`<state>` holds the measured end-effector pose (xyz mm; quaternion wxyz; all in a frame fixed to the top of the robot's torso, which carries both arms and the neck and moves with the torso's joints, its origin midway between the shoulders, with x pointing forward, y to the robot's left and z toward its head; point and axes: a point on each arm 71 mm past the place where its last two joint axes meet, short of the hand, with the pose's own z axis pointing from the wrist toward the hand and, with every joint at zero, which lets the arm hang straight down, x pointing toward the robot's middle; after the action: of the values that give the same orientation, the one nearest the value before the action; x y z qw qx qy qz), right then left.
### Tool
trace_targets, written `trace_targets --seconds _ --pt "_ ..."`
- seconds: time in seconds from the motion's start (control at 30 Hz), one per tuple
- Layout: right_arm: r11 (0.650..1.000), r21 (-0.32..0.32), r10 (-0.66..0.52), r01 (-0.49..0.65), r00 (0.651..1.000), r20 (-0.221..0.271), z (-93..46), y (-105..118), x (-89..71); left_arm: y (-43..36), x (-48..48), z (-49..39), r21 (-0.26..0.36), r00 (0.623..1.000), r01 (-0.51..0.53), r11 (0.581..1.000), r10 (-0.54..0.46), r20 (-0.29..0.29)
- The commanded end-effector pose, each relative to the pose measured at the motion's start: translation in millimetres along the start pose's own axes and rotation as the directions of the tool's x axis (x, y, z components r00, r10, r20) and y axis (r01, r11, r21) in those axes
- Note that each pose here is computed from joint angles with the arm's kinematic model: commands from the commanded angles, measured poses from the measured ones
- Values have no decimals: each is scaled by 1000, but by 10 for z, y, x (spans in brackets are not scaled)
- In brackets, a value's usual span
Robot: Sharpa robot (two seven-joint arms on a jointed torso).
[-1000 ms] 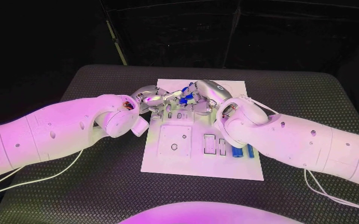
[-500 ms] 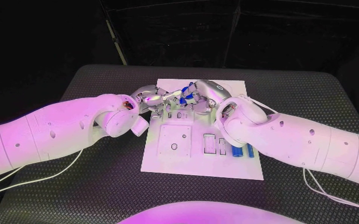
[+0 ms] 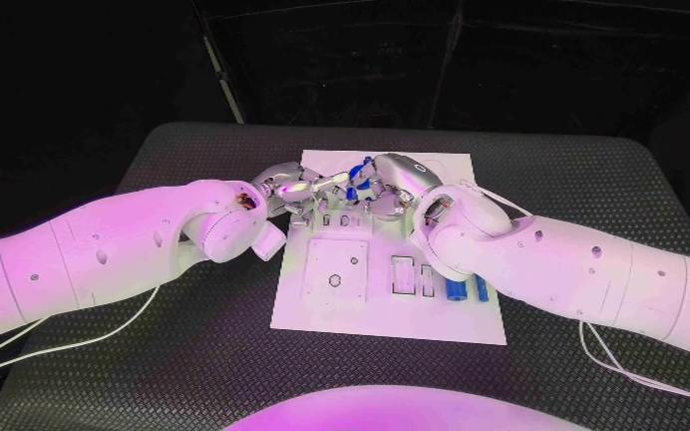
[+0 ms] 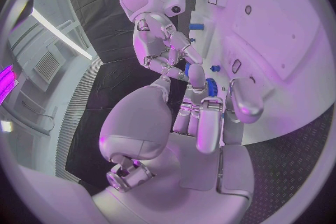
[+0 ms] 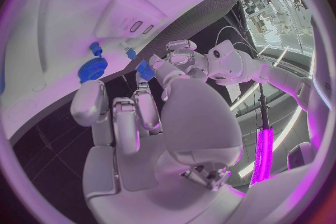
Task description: Assemble the parts on the task board
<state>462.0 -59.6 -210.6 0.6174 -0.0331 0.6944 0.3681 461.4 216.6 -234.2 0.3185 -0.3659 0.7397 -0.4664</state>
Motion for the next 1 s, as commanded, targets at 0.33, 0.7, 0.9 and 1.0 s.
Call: trace_targets --seconds 0.33,0.7,0.9,1.0 --pt "1000 2 -12 12 1000 -18 18 12 24 -32 25 11 16 1000 6 1000 -5 -16" --pt "1000 -1 -11 11 1000 -20 27 17 37 -29 21 16 14 1000 6 1000 -5 -13" --pt "1000 5 -15 15 1000 -26 26 1 40 -18 -15 4 12 1000 5 1000 -5 -2" --pt "1000 11 -24 24 999 -34 25 -13 44 -1 -66 -17 9 1000 4 1000 -4 13"
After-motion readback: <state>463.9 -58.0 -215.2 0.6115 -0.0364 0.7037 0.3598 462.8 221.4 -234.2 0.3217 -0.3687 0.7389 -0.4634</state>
